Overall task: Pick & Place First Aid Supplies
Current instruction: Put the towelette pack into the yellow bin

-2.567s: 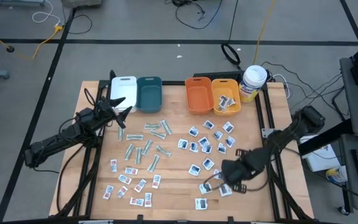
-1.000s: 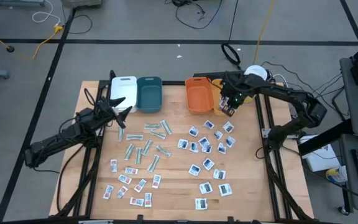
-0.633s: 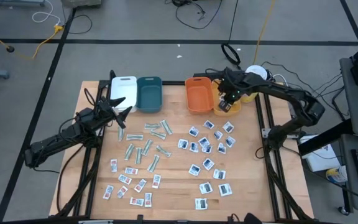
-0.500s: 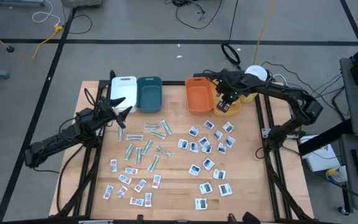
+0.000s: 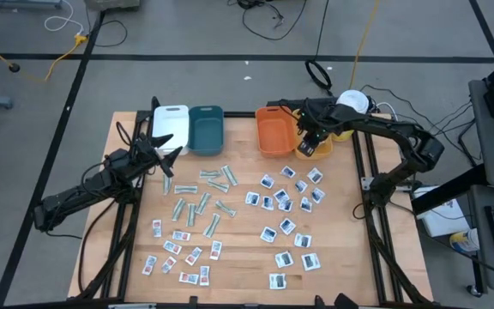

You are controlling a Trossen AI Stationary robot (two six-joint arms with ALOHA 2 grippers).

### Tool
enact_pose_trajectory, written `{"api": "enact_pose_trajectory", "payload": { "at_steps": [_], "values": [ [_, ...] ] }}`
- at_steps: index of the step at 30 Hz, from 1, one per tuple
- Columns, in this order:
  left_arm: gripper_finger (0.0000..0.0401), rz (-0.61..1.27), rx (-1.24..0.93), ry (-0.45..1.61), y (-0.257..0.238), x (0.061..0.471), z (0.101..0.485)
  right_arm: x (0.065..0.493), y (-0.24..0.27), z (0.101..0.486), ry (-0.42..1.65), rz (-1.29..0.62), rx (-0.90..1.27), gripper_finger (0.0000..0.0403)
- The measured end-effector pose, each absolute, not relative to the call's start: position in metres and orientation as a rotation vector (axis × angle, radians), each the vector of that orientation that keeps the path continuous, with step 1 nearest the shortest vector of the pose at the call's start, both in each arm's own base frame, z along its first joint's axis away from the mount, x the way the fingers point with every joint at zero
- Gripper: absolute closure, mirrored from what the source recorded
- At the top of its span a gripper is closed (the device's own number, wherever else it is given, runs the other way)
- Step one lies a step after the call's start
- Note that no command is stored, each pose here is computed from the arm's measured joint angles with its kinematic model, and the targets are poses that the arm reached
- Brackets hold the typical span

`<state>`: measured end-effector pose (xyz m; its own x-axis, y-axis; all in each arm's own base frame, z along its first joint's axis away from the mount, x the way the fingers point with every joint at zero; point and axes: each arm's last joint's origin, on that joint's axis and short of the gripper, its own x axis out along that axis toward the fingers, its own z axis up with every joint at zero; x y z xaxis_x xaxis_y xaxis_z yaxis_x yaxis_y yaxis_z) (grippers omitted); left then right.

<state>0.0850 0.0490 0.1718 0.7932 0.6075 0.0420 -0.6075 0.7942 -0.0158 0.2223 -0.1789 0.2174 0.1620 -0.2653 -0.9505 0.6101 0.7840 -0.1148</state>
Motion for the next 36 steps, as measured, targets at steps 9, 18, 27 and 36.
{"api": "enact_pose_trajectory", "payload": {
  "at_steps": [9, 18, 27, 36],
  "values": [
    [0.0105, 0.654, -0.001, -0.046, 0.049, 0.085, 0.172, 0.220, -0.174, 0.236, 1.215, -0.643, 0.317, 0.0217],
    [0.0105, 0.654, -0.001, -0.046, 0.049, 0.085, 0.172, 0.216, -0.145, 0.259, 1.237, -0.599, 0.320, 0.0229],
    [0.0105, 0.654, -0.001, -0.046, 0.049, 0.085, 0.172, 0.234, -0.101, 0.260, 1.246, -0.441, 0.340, 0.0229],
    [0.0105, 0.654, -0.001, -0.046, 0.049, 0.085, 0.172, 0.254, -0.025, 0.260, 1.256, -0.246, 0.235, 0.0230]
  ]
}}
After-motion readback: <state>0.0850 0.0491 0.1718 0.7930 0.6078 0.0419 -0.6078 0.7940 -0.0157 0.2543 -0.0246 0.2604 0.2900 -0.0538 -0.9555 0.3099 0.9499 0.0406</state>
